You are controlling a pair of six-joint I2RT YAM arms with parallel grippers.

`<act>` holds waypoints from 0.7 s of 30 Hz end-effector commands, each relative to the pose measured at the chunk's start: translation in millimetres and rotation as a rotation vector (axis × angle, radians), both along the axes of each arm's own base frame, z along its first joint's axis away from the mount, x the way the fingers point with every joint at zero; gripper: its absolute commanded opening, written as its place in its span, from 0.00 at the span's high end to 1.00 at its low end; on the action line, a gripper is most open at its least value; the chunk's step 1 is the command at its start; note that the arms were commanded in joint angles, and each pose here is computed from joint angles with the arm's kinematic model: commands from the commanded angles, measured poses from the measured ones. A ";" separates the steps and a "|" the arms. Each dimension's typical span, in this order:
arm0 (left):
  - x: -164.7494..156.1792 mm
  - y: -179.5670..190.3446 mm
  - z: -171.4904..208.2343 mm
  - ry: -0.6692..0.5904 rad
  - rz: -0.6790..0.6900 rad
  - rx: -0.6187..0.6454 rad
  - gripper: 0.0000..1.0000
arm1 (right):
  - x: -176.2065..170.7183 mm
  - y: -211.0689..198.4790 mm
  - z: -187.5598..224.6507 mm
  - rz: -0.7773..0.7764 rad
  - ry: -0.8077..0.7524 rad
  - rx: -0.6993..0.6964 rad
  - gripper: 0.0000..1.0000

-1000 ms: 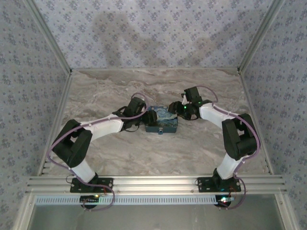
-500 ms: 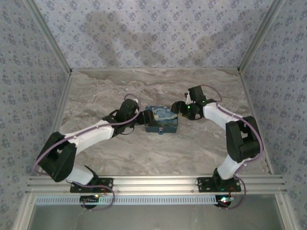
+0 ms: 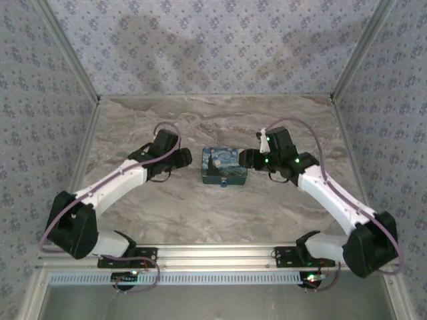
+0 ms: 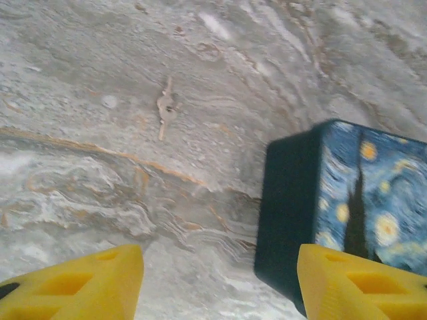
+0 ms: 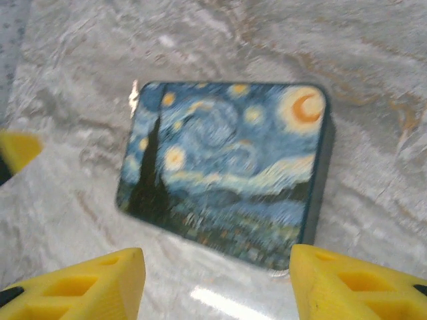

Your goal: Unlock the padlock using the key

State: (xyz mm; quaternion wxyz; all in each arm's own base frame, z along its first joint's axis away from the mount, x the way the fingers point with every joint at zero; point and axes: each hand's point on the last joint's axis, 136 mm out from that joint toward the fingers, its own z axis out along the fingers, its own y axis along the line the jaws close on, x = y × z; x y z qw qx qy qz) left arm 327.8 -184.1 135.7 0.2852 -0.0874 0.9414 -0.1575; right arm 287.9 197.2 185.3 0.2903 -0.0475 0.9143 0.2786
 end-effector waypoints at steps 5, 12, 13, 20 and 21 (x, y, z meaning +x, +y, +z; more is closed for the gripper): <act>30.9 -0.4 -16.2 0.116 -0.022 0.159 0.40 | -60.2 3.3 19.4 0.118 -0.098 0.005 0.40; 55.2 0.6 -42.5 0.221 -0.029 0.311 0.44 | -82.0 14.0 24.9 0.169 -0.123 -0.007 0.40; 57.1 0.4 -47.5 0.237 -0.032 0.324 0.45 | -84.9 17.1 24.6 0.181 -0.126 -0.008 0.40; 69.8 0.3 -71.9 0.281 -0.031 0.372 0.49 | -95.6 25.9 20.8 0.214 -0.129 -0.024 0.41; 71.5 -0.1 -75.1 0.287 -0.033 0.374 0.50 | -95.5 25.2 19.5 0.211 -0.126 -0.027 0.41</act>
